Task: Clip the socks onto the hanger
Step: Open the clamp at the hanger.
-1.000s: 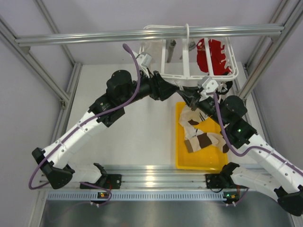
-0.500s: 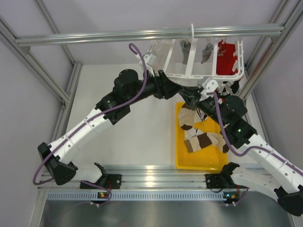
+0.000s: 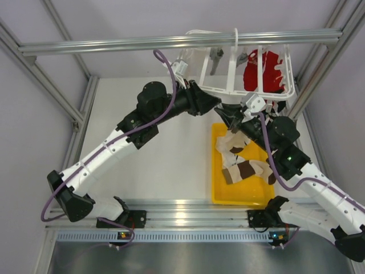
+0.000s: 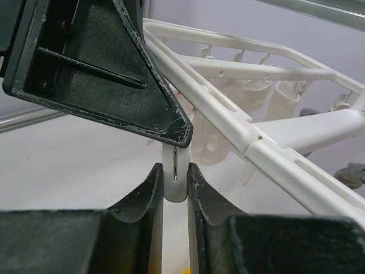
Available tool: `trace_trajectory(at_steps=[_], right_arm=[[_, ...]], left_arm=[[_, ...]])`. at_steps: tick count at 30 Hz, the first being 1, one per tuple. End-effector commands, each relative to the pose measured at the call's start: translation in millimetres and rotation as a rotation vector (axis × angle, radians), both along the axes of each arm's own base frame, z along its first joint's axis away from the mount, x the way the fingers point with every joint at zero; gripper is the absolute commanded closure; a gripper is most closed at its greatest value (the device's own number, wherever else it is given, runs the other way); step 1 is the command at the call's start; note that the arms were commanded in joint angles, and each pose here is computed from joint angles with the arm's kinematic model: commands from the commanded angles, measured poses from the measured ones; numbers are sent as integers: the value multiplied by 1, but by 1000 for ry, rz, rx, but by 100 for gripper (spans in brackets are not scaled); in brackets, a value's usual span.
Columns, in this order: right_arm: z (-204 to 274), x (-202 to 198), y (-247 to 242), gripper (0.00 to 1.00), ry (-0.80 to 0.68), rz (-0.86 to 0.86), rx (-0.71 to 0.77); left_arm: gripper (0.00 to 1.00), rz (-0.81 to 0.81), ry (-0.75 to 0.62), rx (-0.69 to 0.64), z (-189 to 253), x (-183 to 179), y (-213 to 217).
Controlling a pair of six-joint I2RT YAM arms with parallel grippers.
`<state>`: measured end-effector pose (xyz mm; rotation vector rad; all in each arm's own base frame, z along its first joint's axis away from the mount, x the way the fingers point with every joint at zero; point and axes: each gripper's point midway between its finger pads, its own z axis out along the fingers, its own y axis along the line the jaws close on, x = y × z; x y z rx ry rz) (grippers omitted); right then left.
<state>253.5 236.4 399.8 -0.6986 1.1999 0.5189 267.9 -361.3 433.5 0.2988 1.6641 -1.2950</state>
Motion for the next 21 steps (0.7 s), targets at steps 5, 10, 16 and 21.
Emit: trace_trajectory(at_steps=[5, 10, 16, 21], right_arm=[[18, -22, 6, 100, -64, 90, 27], [15, -20, 5, 92, -47, 79, 16], [3, -20, -5, 40, 16, 43, -36], [-50, -45, -11, 31, 123, 137, -260]], left_arm=[[70, 66, -80, -64, 31, 18, 3], [96, 83, -62, -40, 25, 21, 6], [100, 90, -63, -13, 18, 20, 9], [100, 86, -70, -10, 20, 18, 11]])
